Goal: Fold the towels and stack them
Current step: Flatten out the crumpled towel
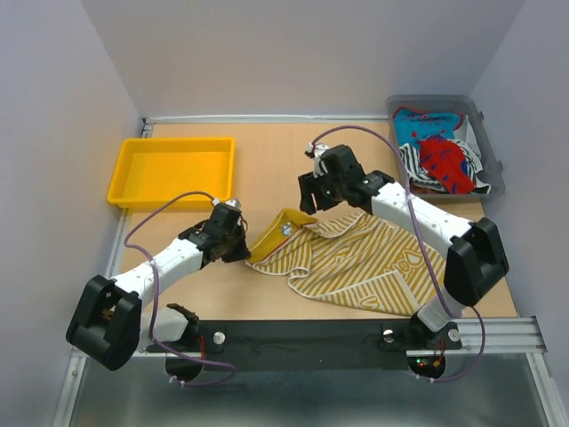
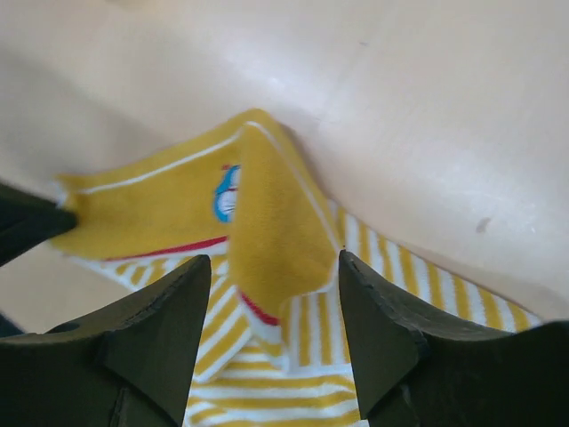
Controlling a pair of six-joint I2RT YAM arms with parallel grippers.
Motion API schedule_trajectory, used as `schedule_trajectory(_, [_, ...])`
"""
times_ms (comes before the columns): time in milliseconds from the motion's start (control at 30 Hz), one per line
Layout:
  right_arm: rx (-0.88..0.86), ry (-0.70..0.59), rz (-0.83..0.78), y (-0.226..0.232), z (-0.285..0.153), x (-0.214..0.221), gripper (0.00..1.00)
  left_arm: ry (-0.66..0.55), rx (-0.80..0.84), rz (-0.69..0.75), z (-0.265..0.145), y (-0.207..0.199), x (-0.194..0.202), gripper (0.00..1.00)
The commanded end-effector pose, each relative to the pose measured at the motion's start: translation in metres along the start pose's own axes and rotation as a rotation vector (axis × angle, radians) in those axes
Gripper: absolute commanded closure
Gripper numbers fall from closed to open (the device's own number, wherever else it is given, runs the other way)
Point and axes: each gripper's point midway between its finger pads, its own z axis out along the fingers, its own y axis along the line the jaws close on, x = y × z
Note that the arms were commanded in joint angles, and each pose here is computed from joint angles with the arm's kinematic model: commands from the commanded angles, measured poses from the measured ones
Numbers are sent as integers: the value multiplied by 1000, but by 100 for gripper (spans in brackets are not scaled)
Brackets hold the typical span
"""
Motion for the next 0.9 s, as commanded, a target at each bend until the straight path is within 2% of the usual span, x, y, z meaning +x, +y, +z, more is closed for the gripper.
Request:
schedule_trajectory(0, [90,41,220,-35,31,15,32,-20,25,-17,-2,-3,-2,100])
schedule_trajectory(67, [102,32,323,-40,41,21,30,-20,27,-17,-1,-3,-2,100])
schedule_trajectory(200, [103,25,409,-48,57,32,28,-18,37,-18,0,-4,-1,100])
schedule_trajectory(333, [-46,52,365,-27,68,43,34,-17,39,-15,0,-4,0,100])
schedule_trajectory(467, [-217,25,297,0,61,29,36,-23,42,-11,2,-5,-3,100])
schedule_trajectory(567, [-265,27,281,9,61,23,36,-12,48,-10,3,-7,-2,100])
schedule_trajectory(733, [-341,88,241,35,70,39,37,-18,57,-19,0,-8,-1,100])
schedule_trajectory(867, [-325,64,166,47,67,38,37,-29,54,-25,-1,-7,-2,100])
